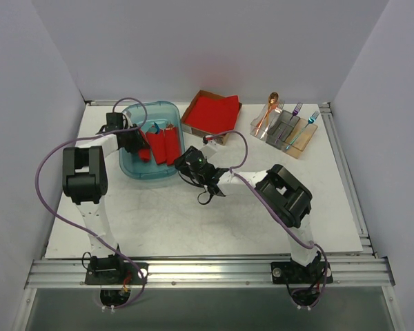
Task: Place the utensils on the paper napkin and roll it up
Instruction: Place the utensils in the bin.
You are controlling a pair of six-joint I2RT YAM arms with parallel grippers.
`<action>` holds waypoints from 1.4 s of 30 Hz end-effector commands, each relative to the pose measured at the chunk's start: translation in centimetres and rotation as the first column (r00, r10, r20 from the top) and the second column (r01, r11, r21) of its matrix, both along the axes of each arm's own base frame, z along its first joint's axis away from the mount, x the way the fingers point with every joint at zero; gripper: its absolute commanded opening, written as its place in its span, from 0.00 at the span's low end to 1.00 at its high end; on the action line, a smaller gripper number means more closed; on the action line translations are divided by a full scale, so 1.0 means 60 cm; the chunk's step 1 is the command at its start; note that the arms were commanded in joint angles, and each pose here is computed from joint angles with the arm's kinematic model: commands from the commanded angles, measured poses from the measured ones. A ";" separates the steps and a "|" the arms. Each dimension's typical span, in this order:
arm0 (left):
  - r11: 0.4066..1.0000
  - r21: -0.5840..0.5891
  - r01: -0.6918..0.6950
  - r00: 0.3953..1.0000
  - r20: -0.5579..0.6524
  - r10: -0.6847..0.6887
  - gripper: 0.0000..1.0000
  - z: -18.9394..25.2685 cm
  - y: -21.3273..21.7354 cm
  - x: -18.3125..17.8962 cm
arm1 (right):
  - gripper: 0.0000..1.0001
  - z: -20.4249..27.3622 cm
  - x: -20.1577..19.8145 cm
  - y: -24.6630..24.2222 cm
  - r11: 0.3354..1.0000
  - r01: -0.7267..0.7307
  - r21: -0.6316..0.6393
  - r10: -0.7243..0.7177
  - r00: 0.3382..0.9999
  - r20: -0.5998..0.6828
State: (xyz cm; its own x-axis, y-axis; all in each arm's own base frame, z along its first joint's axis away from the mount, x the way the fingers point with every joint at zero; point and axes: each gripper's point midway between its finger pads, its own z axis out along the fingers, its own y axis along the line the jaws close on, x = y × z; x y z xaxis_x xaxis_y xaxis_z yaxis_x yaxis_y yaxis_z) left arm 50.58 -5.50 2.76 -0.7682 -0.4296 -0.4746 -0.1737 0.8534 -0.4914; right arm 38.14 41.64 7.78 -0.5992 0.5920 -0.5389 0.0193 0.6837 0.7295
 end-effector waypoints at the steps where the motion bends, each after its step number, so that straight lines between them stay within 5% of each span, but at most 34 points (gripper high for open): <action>1: 0.998 0.058 -0.003 0.998 -0.069 0.007 0.38 -0.023 0.015 -0.015 | 0.16 0.052 0.001 0.004 1.000 0.006 0.023 -0.008 0.998 0.067; 35: 0.974 0.223 -0.046 0.991 -0.113 0.073 0.45 -0.021 0.046 -0.036 | 0.16 0.041 -0.001 0.003 1.000 0.002 0.010 -0.002 0.998 0.055; 42: 0.966 0.258 -0.029 0.992 -0.109 0.059 0.53 -0.010 0.032 -0.036 | 0.16 0.039 0.000 0.004 1.000 0.000 0.010 -0.001 0.999 0.053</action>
